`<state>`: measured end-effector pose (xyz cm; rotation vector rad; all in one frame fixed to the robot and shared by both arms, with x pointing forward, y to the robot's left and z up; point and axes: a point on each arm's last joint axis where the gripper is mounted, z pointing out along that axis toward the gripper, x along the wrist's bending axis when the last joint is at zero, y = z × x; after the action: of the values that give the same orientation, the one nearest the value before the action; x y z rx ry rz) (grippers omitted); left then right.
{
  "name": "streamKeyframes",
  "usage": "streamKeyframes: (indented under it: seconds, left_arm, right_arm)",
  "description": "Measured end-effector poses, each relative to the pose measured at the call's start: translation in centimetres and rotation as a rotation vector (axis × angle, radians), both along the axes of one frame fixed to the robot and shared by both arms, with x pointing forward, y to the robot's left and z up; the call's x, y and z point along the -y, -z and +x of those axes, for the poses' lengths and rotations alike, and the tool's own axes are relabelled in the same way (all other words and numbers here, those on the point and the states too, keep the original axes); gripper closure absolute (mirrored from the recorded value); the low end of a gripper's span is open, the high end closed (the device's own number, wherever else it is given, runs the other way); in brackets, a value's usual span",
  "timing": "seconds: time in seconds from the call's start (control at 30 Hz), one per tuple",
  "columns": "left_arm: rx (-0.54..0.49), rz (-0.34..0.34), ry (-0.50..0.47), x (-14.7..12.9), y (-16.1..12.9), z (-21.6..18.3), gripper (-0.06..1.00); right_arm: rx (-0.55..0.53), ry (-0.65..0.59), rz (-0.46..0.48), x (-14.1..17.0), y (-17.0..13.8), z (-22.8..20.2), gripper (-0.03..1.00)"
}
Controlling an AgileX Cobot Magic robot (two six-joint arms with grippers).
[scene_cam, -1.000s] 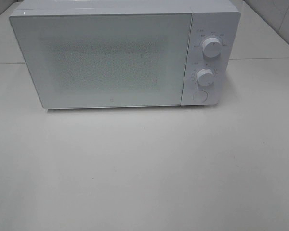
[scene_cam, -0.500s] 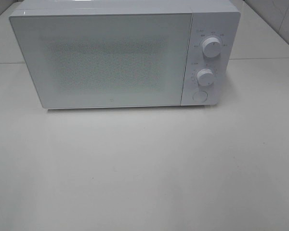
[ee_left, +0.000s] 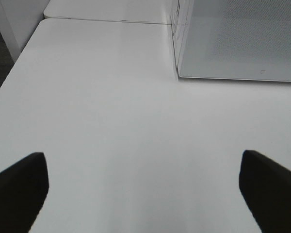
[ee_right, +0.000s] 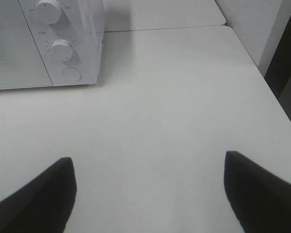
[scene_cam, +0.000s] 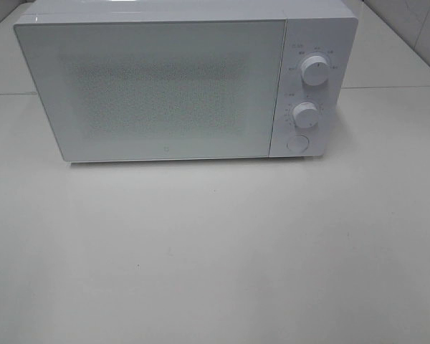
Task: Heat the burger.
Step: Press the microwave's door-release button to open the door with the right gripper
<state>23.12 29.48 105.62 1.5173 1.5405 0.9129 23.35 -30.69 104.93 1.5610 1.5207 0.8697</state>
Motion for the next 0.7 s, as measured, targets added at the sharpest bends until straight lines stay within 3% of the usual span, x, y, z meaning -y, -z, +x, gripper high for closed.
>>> streamKeyframes:
  seconds: [0.7]
  left_arm:
    - [0.0,0.0,0.0,0.0,0.0,0.0,-0.05]
  right_arm:
    - [0.0,0.0,0.001,0.0,0.0,0.0,0.2]
